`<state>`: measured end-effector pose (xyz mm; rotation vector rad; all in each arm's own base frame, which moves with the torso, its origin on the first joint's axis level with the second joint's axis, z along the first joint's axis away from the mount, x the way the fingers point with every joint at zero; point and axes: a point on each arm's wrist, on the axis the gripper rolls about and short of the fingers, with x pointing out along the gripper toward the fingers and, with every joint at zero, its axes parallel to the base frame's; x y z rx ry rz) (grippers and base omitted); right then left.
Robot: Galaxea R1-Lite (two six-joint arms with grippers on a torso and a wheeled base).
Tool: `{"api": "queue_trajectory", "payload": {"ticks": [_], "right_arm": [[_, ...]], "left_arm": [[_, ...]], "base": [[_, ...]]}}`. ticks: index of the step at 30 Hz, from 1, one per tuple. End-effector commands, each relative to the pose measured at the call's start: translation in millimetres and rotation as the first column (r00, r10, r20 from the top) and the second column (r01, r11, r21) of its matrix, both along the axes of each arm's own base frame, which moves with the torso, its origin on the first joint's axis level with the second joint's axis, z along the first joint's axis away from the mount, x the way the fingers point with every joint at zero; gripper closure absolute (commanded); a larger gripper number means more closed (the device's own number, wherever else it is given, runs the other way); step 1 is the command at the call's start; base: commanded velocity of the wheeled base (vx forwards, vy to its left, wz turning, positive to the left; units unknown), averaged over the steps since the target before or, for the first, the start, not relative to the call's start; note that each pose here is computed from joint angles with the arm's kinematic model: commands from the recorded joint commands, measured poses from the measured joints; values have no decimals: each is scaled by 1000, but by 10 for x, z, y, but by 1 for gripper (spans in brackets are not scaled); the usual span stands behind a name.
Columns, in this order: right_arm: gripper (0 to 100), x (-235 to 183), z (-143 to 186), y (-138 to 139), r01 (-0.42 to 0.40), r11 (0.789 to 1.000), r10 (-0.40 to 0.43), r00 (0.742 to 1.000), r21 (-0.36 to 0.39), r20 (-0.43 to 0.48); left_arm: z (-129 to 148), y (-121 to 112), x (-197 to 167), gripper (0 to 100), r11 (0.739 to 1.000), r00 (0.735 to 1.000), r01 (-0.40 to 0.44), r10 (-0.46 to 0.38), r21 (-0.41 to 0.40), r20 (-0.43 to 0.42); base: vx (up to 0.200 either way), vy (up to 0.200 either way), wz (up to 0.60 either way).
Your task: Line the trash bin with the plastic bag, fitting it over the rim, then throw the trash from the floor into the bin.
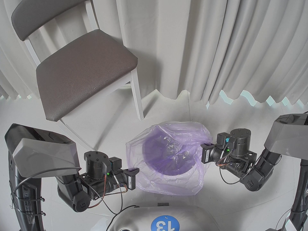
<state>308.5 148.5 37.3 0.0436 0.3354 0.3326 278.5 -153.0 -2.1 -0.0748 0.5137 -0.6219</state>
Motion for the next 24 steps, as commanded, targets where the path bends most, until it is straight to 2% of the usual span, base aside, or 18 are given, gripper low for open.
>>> {"api": "queue_trajectory", "payload": {"ticks": [1, 5, 9, 13, 17, 19, 22, 24], "right_arm": [[100, -20, 12, -98, 21, 999, -20, 1000, -50, 13], [100, -13, 34, -132, 41, 997, -40, 999, -59, 21], [100, -21, 33, -182, 67, 991, -63, 997, -113, 38], [100, -30, 17, -182, 70, 991, -66, 997, -113, 41], [100, -30, 26, -161, 56, 995, -48, 995, -82, 91], [100, -81, -51, -170, 36, 995, -26, 994, -96, 109], [100, -176, -112, -206, -3, 988, 26, 990, -156, 141], [100, -213, -113, -209, -40, 987, 62, 988, -157, 139]], "left_arm": [[-20, 97, 69, 100, 999, 999, -34, 34, 4, -3], [-3, 126, 110, 100, 999, 999, -48, 48, -1, 6], [59, 172, 128, 100, 998, 998, -62, 63, -8, 23], [126, 198, 118, 100, 998, 997, -66, 66, -17, 36], [175, 191, 107, 100, 998, 997, -58, 59, -24, 46], [107, 160, 104, 100, 999, 999, -49, 50, -11, 22], [31, 149, 116, 100, 999, 999, -49, 49, -2, 4], [26, 149, 116, 100, 999, 999, -49, 49, -1, 3]], "base": [[0, 0, 0], [0, 0, 0], [0, 0, 0], [0, 0, 0], [0, 0, 0], [0, 0, 0], [0, 0, 0], [0, 0, 0]]}}
